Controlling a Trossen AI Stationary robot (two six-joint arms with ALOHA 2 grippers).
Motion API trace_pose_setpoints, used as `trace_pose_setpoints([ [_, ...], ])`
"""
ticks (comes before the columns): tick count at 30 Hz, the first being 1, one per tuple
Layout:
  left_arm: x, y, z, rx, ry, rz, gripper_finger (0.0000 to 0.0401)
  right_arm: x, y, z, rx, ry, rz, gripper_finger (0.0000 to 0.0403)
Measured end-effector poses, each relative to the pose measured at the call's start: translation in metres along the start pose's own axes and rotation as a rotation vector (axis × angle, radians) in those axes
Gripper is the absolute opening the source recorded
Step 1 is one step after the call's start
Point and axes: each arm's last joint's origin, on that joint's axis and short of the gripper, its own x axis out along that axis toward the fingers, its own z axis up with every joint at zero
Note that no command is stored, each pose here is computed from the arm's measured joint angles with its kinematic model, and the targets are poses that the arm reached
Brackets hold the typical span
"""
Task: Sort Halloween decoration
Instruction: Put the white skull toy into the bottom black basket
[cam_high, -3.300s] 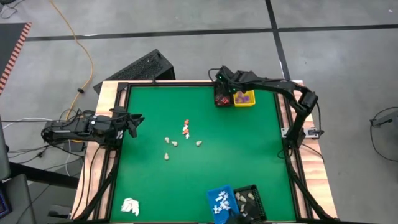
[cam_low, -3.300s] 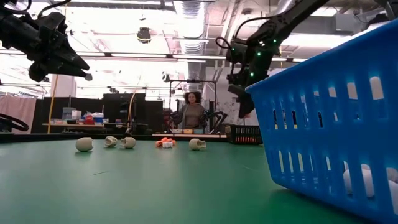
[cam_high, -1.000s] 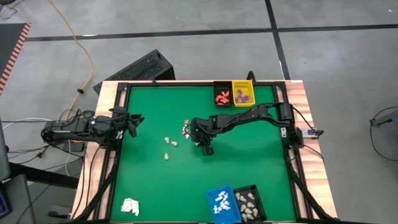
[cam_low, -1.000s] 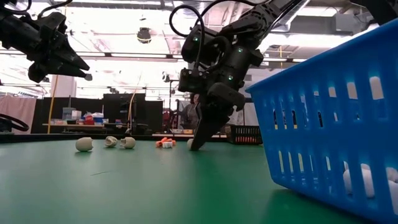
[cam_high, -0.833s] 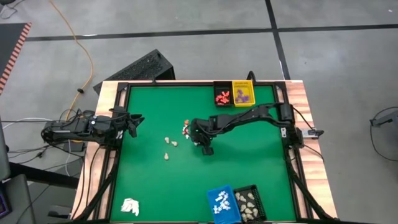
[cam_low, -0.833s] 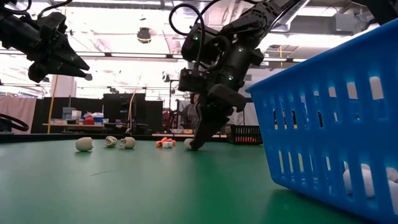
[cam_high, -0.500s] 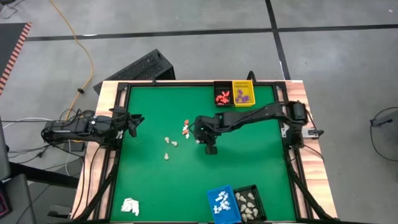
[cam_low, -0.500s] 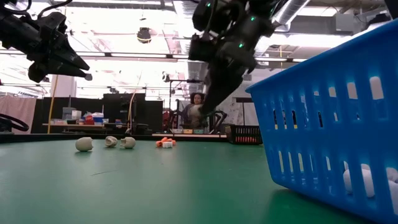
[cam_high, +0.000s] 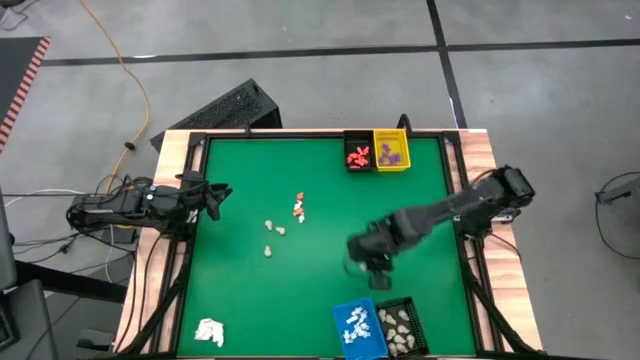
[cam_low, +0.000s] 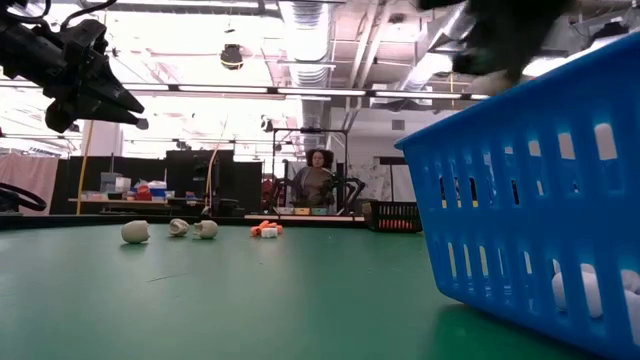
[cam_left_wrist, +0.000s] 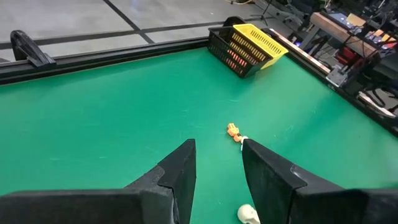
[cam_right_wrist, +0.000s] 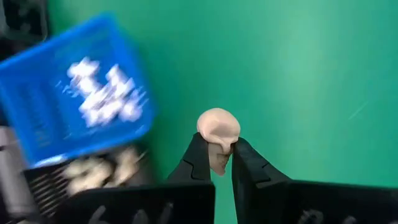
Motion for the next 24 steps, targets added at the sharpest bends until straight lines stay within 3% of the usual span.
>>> trace_pose_setpoints([
  [7,0.000,0.000,0.000,0.000,0.000,0.000,0.0121,0.007,0.067,-0.045,0.170,0.107,0.029,0.0025],
  [12,0.000,0.000,0.000,-0.001,0.000,0.000,0.0121,0.017,0.097,-0.069,0.276,0.129,0.009,0.0038],
  [24,0.000,0.000,0.000,-0.007,-0.001,0.000,0.0121,0.023,0.114,-0.084,0.440,0.139,-0.002,0.0078],
])
